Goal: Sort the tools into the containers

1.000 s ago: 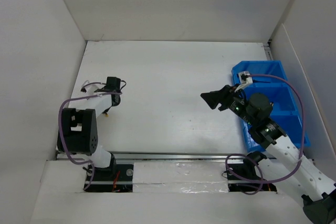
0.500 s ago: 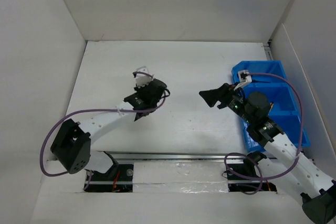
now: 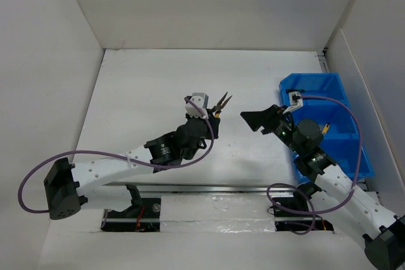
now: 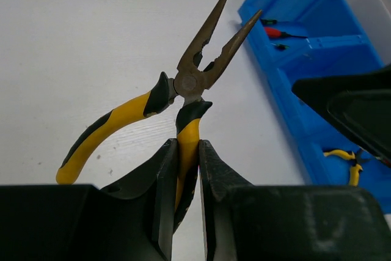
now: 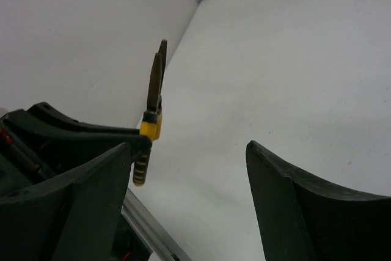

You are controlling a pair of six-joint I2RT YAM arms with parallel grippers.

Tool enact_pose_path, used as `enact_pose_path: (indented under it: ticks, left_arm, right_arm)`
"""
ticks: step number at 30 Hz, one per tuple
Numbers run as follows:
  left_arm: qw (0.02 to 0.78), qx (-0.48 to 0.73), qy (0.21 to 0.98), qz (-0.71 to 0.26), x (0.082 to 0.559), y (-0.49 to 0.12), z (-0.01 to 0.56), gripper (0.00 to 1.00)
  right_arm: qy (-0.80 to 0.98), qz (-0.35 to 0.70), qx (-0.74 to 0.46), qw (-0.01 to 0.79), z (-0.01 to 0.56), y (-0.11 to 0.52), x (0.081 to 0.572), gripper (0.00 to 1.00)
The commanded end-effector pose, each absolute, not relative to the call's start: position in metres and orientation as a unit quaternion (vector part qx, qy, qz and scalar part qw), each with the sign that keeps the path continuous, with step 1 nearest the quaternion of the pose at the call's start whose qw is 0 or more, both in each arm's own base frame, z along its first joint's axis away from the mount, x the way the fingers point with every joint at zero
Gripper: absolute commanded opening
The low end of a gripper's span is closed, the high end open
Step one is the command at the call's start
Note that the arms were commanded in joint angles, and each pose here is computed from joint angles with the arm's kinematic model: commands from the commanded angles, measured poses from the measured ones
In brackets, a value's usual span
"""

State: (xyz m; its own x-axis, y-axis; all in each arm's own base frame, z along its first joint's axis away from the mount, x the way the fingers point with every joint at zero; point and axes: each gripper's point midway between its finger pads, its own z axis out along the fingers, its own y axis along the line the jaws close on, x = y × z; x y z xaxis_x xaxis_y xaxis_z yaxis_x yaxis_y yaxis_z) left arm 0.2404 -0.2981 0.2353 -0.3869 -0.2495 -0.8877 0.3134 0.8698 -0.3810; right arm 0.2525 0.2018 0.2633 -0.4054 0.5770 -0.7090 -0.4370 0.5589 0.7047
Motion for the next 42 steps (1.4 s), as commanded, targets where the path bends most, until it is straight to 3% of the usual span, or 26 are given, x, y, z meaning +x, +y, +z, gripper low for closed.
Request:
enact_pose_path:
  ticks: [1, 18, 29, 36, 38, 40, 42]
  left_arm:
    - [0.583, 0.018, 0.745, -0.323, 0.226, -0.312, 0.277, 0.0]
    - [0.581, 0.042, 0.744, -0.326, 0.199, -0.332, 0.281, 0.0]
    - [0.58, 0.05, 0.74, -0.337, 0.198, -0.343, 0.285, 0.0]
    - [0.584, 0.052, 0.741, -0.328, 0.204, -0.355, 0.285, 0.0]
    - [0.585, 0.052, 0.741, -0.326, 0.205, -0.356, 0.285, 0.0]
    - [0.585, 0.05, 0.742, -0.325, 0.206, -0.359, 0.284, 0.0]
    - [0.586, 0.05, 0.741, -0.325, 0.207, -0.361, 0.286, 0.0]
  right_arm:
    - [0.644, 0.492, 0.06, 0.583, 0.296, 0.198, 0.256, 0.79]
    - [0.623, 0.516, 0.074, 0.583, 0.303, 0.234, 0.251, 0.77]
    - [0.621, 0.521, 0.073, 0.581, 0.296, 0.248, 0.265, 0.71]
    - [0.631, 0.521, 0.067, 0.571, 0.288, 0.261, 0.266, 0.53]
    - [0.637, 0.517, 0.07, 0.567, 0.283, 0.262, 0.268, 0.33]
    - [0.645, 0.513, 0.077, 0.561, 0.278, 0.264, 0.268, 0.0]
    - [0.643, 0.515, 0.076, 0.562, 0.278, 0.264, 0.266, 0.0]
